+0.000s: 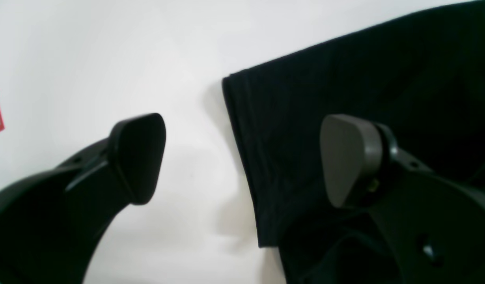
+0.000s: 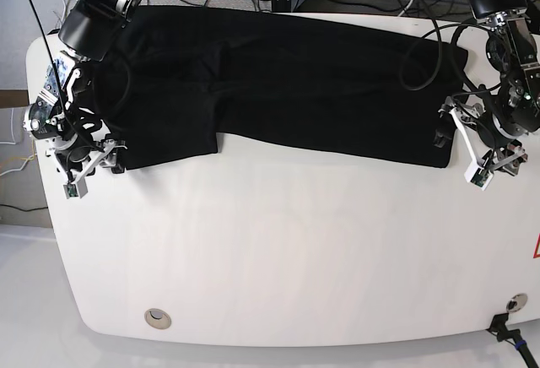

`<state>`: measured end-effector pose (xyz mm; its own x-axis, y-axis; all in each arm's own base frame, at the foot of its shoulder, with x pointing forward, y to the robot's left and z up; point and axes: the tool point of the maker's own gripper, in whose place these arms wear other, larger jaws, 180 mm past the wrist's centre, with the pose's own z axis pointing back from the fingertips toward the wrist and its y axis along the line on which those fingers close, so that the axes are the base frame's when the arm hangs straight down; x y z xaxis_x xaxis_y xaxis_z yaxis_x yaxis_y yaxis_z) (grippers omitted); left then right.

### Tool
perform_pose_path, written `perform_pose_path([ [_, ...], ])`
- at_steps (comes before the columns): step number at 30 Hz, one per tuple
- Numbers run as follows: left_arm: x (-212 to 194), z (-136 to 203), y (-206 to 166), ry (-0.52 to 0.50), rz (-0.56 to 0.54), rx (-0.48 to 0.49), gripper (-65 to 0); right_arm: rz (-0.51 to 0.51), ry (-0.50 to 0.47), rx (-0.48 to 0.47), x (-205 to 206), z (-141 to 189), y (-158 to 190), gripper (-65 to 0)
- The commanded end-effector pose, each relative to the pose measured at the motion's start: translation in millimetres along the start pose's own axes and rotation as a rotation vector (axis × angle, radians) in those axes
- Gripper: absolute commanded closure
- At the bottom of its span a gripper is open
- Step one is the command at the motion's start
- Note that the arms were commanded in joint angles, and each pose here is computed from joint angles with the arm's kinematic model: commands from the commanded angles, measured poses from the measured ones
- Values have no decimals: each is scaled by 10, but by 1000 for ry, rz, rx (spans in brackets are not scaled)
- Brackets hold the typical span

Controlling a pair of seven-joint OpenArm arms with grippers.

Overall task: Fold the T-shirt properly
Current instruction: 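Release the shirt and move the right gripper to the folded corner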

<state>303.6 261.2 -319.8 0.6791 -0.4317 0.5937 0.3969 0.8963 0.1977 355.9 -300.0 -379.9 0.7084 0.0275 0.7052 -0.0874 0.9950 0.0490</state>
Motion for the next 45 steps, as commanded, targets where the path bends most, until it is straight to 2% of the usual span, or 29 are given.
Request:
perform_pose_path([
  [1, 123, 76, 102, -37, -17, 30, -585, -23, -35, 10, 52, -35, -56, -409],
  [5, 129, 73, 101, -39, -17, 29, -585, -33, -13, 32, -57, -93, 21, -407],
  [7, 141, 74, 106, -41, -17, 31, -585, -18, 15, 66, -166, -155, 195, -407],
  [13, 145, 66, 108, -42, -16, 29, -585, -8, -5, 97, -178, -163, 462, -405],
  [14, 145, 66, 108, -42, -16, 29, -585, -8, -5, 98, -179, -165, 468, -387],
  [15, 145, 66, 108, -42, -16, 29, -585, -9, -4, 99, -183, -167, 469, -342],
  [16, 145, 66, 108, -42, -16, 29, -585, -9, -6, 99, -175, -168, 469, -270],
  [19, 145, 66, 108, -42, -16, 29, -585, -9, -11, 100, -149, -169, 469, 0],
  [21, 145, 66, 108, -42, -16, 29, -585, -4, -7, 99, -142, -159, 466, 0],
  [24, 125, 51, 109, -37, -10, 26, -585, 59, 34, 88, -5, -91, 507, 0],
  [28, 74, -24, 98, -25, 17, 8, -585, 156, 94, 28, 168, 197, 578, 0],
  [32, 91, -108, 52, -50, 40, -17, -585, 191, 142, 17, 38, 436, 762, 0],
  [39, 163, -179, -80, -64, 17, -51, -585, 270, 137, 178, -346, 823, 1328, 0],
  [45, 180, -192, -75, -77, 22, -53, -585, 223, 159, 379, -713, 1055, 1585, 0],
])
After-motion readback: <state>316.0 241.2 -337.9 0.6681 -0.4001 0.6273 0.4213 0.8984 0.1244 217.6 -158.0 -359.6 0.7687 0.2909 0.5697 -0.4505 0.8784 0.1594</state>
